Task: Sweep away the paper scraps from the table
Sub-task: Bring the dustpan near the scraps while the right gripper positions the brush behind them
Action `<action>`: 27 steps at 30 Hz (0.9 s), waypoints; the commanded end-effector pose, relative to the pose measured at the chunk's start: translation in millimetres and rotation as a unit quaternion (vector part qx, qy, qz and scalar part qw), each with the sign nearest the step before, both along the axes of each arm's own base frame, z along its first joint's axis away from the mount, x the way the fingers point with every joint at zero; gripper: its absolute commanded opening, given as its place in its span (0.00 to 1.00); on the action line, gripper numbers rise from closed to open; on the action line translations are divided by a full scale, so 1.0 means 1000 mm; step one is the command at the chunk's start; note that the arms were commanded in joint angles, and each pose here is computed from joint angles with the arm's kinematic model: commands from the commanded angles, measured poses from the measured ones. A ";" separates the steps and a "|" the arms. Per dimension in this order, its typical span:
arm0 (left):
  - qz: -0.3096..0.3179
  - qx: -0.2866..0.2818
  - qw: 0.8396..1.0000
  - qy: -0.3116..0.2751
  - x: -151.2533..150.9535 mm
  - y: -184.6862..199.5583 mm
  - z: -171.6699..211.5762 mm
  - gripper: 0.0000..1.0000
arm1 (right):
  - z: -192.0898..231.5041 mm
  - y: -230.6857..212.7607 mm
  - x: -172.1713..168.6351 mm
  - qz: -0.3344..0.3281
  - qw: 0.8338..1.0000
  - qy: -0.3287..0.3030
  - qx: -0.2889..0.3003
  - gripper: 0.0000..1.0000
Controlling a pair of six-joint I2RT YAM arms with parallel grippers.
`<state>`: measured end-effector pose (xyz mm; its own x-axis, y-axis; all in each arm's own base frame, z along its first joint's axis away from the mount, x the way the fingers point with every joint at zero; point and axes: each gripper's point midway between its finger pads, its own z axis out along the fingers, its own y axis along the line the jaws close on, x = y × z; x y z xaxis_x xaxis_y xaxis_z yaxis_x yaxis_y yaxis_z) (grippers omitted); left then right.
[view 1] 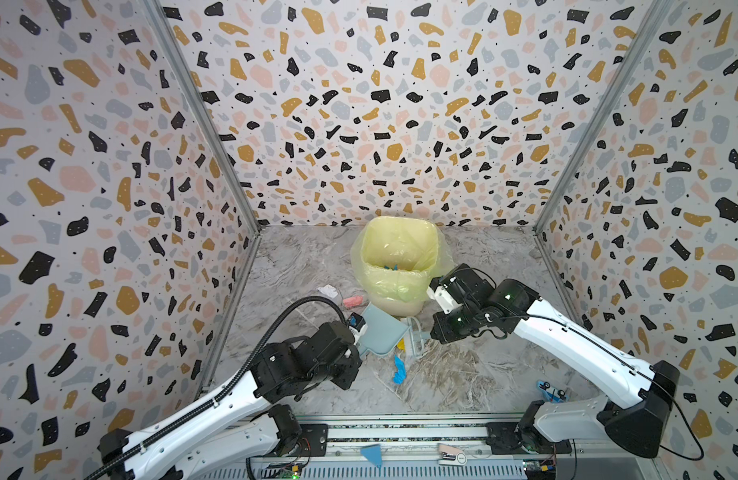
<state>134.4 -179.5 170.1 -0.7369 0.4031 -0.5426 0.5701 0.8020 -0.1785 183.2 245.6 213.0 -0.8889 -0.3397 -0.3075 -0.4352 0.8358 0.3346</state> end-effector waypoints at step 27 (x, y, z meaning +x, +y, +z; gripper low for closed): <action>-0.049 0.163 0.980 0.107 -0.075 0.036 -0.053 0.11 | -0.015 0.032 0.026 0.177 0.937 -0.129 -0.272 0.00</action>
<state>63.1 -148.3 121.9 -0.7842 0.5695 -0.2465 0.6030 0.7931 -0.0859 201.7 282.0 188.0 -0.6558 -0.7288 -0.1971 -0.7133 0.6836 -0.1547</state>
